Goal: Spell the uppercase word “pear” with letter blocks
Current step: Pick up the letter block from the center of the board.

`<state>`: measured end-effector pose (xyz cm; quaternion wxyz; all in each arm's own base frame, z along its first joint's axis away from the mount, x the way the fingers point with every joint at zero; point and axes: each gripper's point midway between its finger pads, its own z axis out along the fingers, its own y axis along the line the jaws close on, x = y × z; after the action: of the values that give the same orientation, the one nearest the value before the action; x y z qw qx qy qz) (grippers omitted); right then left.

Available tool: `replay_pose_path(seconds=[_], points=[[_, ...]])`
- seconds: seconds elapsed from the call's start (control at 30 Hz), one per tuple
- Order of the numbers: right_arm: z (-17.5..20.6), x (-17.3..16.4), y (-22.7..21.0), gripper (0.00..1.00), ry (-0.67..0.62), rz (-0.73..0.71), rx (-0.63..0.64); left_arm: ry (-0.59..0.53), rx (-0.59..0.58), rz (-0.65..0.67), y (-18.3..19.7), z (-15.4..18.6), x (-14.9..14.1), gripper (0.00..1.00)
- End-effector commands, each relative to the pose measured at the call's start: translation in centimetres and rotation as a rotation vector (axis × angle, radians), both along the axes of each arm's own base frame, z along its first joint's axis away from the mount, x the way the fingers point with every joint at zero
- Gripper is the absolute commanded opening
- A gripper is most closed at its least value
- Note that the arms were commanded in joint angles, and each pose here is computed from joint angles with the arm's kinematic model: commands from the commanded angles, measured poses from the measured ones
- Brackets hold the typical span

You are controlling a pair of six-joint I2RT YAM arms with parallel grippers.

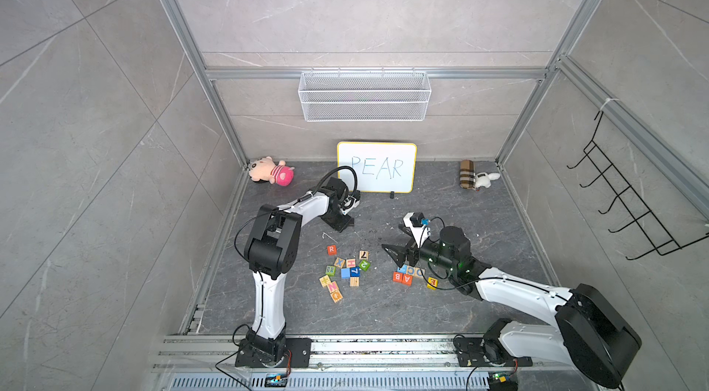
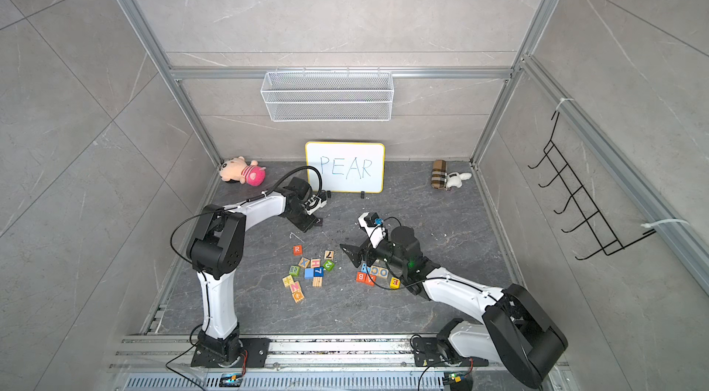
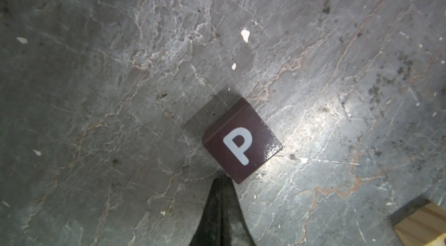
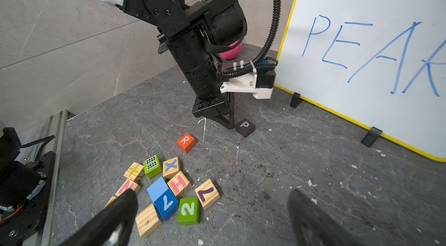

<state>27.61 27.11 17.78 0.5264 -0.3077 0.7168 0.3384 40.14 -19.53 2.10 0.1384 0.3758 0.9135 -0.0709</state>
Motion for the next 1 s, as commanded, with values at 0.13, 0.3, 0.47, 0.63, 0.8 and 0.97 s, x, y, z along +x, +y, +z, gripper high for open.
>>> replay_pose_path(seconds=[0.13, 0.3, 0.47, 0.63, 0.8, 0.97], points=[[0.3, -0.3, 0.0, 0.99, -0.002, 0.005, 0.014, -0.021, 0.028, -0.017, 0.0, 1.7, 0.1, 0.0], [-0.2, 0.5, -0.6, 0.99, 0.01, -0.051, -0.016, -0.101, 0.022, 0.013, 0.4, 4.7, 0.2, 0.0], [0.6, 1.8, -1.7, 0.99, 0.024, -0.151, -0.053, -0.256, 0.003, 0.065, 1.4, 9.2, 0.3, 0.09], [2.0, 4.3, -3.7, 0.99, 0.132, -0.327, -0.207, -0.429, -0.095, 0.116, 1.8, 14.0, -0.2, 0.11], [3.6, 4.9, -4.2, 0.99, 0.171, -0.41, -0.305, -0.623, -0.254, 0.168, 2.2, 18.1, -2.1, 0.22], [3.1, 4.2, -3.5, 0.97, 0.376, -0.396, -0.322, -0.698, -0.423, 0.149, 1.8, 19.7, -5.4, 0.49]])
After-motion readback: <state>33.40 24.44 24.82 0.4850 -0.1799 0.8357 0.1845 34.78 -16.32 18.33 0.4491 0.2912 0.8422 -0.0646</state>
